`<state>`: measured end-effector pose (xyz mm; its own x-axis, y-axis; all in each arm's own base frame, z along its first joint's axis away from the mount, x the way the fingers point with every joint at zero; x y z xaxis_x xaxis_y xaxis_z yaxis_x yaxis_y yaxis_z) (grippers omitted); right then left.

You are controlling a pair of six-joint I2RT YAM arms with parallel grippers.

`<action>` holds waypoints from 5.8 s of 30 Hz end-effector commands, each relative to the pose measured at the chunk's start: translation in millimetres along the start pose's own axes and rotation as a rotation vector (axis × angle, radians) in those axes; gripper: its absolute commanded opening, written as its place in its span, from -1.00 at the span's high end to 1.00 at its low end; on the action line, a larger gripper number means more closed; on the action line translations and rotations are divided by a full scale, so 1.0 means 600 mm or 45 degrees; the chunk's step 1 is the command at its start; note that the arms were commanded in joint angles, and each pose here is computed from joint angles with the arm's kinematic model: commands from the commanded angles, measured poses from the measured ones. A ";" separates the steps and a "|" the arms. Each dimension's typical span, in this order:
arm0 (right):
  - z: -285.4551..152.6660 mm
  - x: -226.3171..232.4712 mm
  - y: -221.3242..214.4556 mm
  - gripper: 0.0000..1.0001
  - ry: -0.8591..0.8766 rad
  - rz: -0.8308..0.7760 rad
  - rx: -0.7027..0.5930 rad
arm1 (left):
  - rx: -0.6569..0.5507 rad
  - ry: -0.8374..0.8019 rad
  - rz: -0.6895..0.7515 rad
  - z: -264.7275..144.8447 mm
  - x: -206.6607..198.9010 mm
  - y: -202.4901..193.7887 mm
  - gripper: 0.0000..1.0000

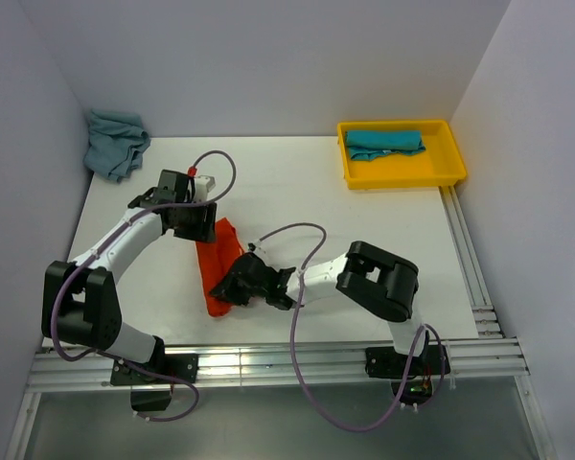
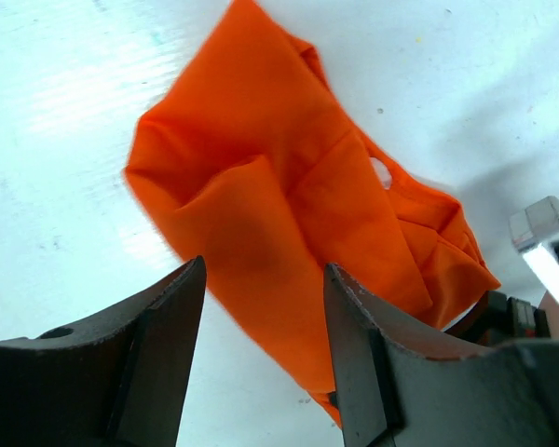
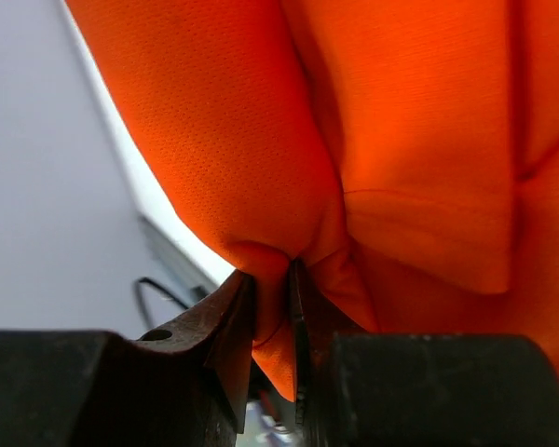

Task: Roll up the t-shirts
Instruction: Roll the tshirt

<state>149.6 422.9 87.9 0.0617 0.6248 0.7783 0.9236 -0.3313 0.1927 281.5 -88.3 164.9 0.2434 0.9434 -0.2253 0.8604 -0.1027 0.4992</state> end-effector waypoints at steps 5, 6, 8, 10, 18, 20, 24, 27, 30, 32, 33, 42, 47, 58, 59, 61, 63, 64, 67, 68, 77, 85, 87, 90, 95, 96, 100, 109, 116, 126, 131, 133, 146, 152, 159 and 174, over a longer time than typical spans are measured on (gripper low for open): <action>-0.010 -0.010 0.021 0.95 0.239 0.372 -0.041 | -0.058 0.024 -0.010 -0.009 0.009 0.010 -0.15; -0.008 -0.017 0.023 0.95 0.244 0.402 -0.061 | -0.055 0.017 -0.008 -0.008 0.009 0.010 -0.15; -0.012 -0.030 0.023 0.96 0.289 0.489 -0.072 | -0.033 0.003 -0.005 -0.004 0.008 0.006 -0.14; -0.017 -0.036 0.025 0.99 0.333 0.569 -0.095 | 0.014 -0.030 -0.004 0.006 0.007 -0.001 -0.13; -0.017 -0.041 0.017 0.99 0.301 0.597 -0.152 | 0.167 -0.111 0.042 0.038 0.000 -0.030 -0.09; -0.010 -0.044 0.019 0.99 0.257 0.567 -0.143 | 0.150 -0.109 0.056 0.035 -0.004 -0.027 -0.10; 0.007 -0.033 0.026 0.99 0.203 0.485 -0.117 | 0.111 -0.148 0.072 0.023 -0.013 -0.022 -0.13; 0.018 -0.032 0.033 0.99 0.132 0.382 -0.105 | 0.069 -0.177 0.093 0.011 -0.018 -0.019 -0.21; 0.023 -0.033 0.043 1.00 0.035 0.306 -0.123 | 0.071 -0.169 0.112 0.010 -0.019 -0.022 -0.25; 0.022 -0.036 0.046 1.00 -0.020 0.276 -0.126 | 0.104 -0.168 0.127 0.018 -0.023 -0.029 -0.25; 0.022 -0.032 0.049 1.00 -0.025 0.261 -0.130 | 0.107 -0.178 0.128 0.019 -0.025 -0.029 -0.25; 0.026 -0.040 0.060 1.00 -0.080 0.230 -0.122 | -0.056 -0.077 0.119 -0.010 -0.024 0.002 -0.29; 0.028 -0.040 0.060 1.00 -0.084 0.226 -0.119 | -0.122 -0.049 0.093 -0.024 -0.026 0.014 -0.36; 0.024 -0.032 0.066 1.00 -0.120 0.186 -0.139 | 0.083 -0.131 0.181 0.029 -0.037 -0.016 -0.41; 0.024 -0.033 0.066 1.00 -0.124 0.184 -0.141 | 0.093 -0.126 0.189 0.034 -0.038 -0.018 -0.42; 0.024 -0.034 0.066 1.00 -0.139 0.174 -0.146 | 0.104 -0.098 0.205 0.043 -0.040 -0.019 -0.43; 0.023 -0.034 0.067 1.00 -0.144 0.169 -0.148 | 0.106 -0.064 0.208 0.050 -0.039 -0.019 -0.43; 0.022 -0.035 0.068 1.00 -0.149 0.166 -0.155 | 0.102 -0.021 0.207 0.054 -0.035 -0.018 -0.43; 0.019 -0.033 0.070 1.00 -0.168 0.146 -0.167 | 0.099 0.089 0.183 0.063 -0.023 -0.014 -0.37; 0.017 -0.028 0.070 1.00 -0.166 0.135 -0.170 | 0.104 0.113 0.179 0.065 -0.020 -0.014 -0.31; -0.027 0.016 0.076 0.28 -0.221 -0.052 -0.278 | 0.132 0.174 0.177 0.080 -0.010 -0.013 0.22; -0.142 0.045 0.115 -0.08 -0.309 -0.171 -0.486 | 0.163 0.161 0.171 0.085 -0.011 -0.020 0.27; -0.160 0.042 0.128 -0.11 -0.315 -0.205 -0.502 | 0.164 0.153 0.173 0.085 -0.012 -0.020 0.28; -0.151 0.026 0.163 -0.09 -0.368 -0.233 -0.493 | 0.161 0.141 0.170 0.084 -0.014 -0.017 0.28; -0.104 0.003 0.201 -0.04 -0.418 -0.320 -0.427 | 0.176 0.107 0.174 0.083 -0.018 -0.020 0.28; -0.087 -0.007 0.206 -0.04 -0.417 -0.323 -0.418 | 0.178 0.103 0.176 0.083 -0.018 -0.021 0.28; -0.054 -0.022 0.231 -0.09 -0.368 -0.368 -0.383 | 0.192 0.086 0.179 0.084 -0.019 -0.024 0.28; -0.010 -0.034 0.242 -0.32 -0.264 -0.332 -0.338 | 0.203 0.074 0.183 0.086 -0.020 -0.024 0.28; 0.029 -0.043 0.235 -0.31 -0.309 -0.296 -0.255 | 0.204 0.064 0.182 0.086 -0.021 -0.025 0.28; 0.048 -0.066 0.208 0.41 -0.400 -0.232 -0.210 | 0.193 0.027 0.189 0.081 -0.026 -0.024 0.27; 0.048 -0.073 0.183 0.88 -0.416 -0.197 -0.211 | 0.186 0.022 0.190 0.079 -0.027 -0.023 0.26; 0.039 -0.078 0.177 1.00 -0.445 -0.165 -0.249 | 0.171 0.026 0.186 0.077 -0.027 -0.021 0.26; -0.004 -0.087 0.129 1.00 -0.569 -0.116 -0.303 | 0.137 0.078 0.168 0.071 -0.023 -0.016 0.07; -0.015 -0.100 0.116 1.00 -0.625 -0.130 -0.301 | 0.145 0.105 0.156 0.076 -0.014 -0.016 0.18; -0.012 -0.102 0.108 1.00 -0.671 -0.165 -0.297 | 0.179 0.082 0.109 0.081 -0.017 -0.022 0.61; -0.076 0.007 0.112 0.06 -0.742 -0.318 -0.453 | 0.252 0.097 0.112 0.094 -0.010 -0.036 0.71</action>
<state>198.7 377.1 93.3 0.1531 0.9444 0.2909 0.8115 -0.2882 0.5084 283.1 -111.8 112.9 0.3018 0.9436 -0.1363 0.9038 -0.2377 0.3560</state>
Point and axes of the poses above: each gripper's point midway between its finger pads, its own z axis out along the fingers, its own x axis along the line the jaws close on, y = z × x, the point moved 8 cm from there along -z, back along the fingers, and after that the axes turned 5 degrees about -z, right-handed, at the moved point
